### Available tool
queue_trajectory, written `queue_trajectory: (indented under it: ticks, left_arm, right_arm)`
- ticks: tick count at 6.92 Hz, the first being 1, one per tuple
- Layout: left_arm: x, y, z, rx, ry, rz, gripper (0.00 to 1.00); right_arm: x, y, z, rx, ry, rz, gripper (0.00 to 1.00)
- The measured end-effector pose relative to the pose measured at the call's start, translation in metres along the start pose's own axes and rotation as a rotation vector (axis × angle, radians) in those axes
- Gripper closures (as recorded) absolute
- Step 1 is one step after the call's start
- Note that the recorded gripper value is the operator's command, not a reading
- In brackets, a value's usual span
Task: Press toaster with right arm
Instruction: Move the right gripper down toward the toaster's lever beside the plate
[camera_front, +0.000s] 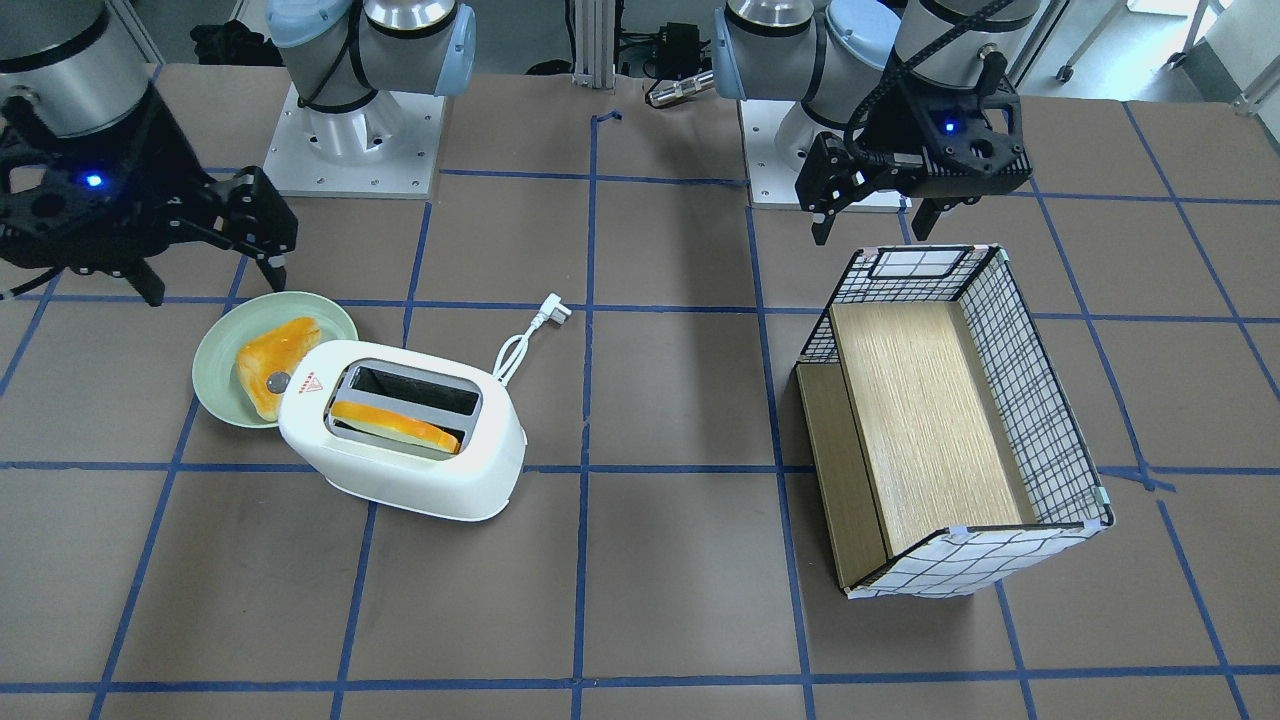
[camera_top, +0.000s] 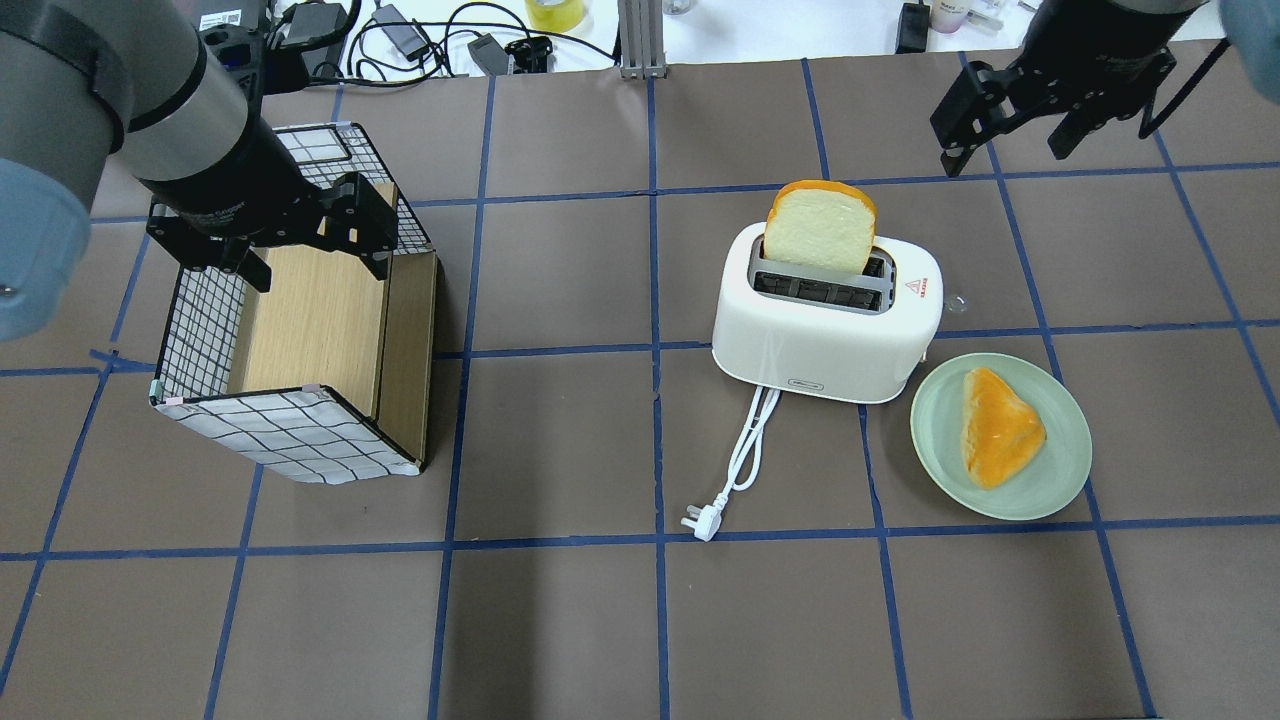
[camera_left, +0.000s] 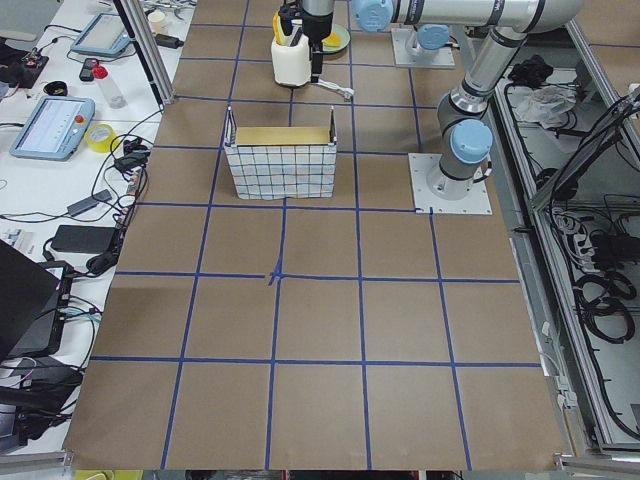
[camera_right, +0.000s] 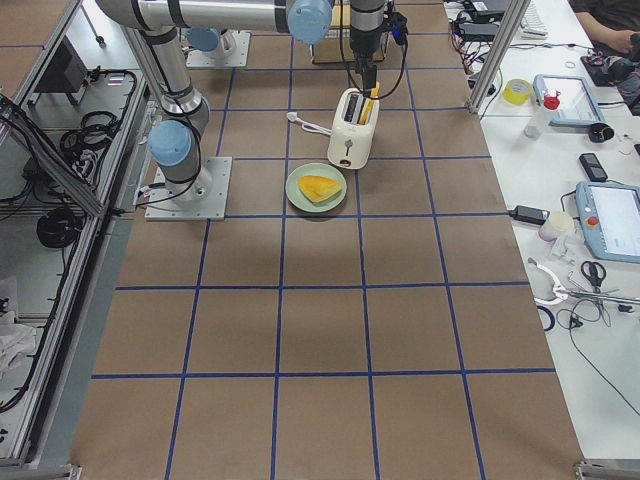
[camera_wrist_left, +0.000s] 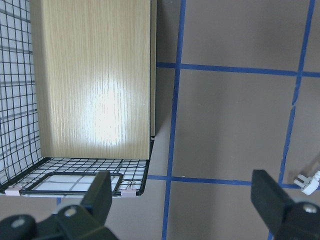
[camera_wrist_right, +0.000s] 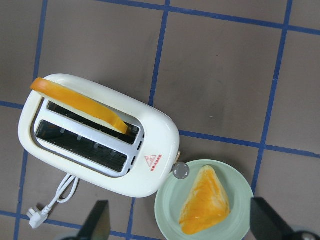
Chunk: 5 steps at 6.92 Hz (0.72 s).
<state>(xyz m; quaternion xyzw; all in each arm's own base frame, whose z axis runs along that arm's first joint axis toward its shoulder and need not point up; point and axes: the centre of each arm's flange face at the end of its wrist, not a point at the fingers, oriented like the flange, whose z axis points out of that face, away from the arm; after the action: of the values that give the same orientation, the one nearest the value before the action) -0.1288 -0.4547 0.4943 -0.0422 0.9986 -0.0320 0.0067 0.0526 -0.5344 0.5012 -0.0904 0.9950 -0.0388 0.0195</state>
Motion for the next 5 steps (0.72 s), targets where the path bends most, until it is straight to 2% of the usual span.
queue_trajectory:
  ticks: [1, 3, 5]
  left_arm:
    - [0.000, 0.000, 0.000, 0.000, 0.000, 0.000, 0.00]
    - [0.000, 0.000, 0.000, 0.000, 0.000, 0.000, 0.00]
    - [0.000, 0.000, 0.000, 0.000, 0.000, 0.000, 0.00]
  right_arm:
    - [0.029, 0.003, 0.004, -0.002, -0.023, -0.012, 0.15]
    - [0.051, 0.005, 0.030, 0.000, -0.120, -0.028, 0.41]
    - [0.055, 0.001, 0.067, -0.018, -0.220, -0.083, 0.56]
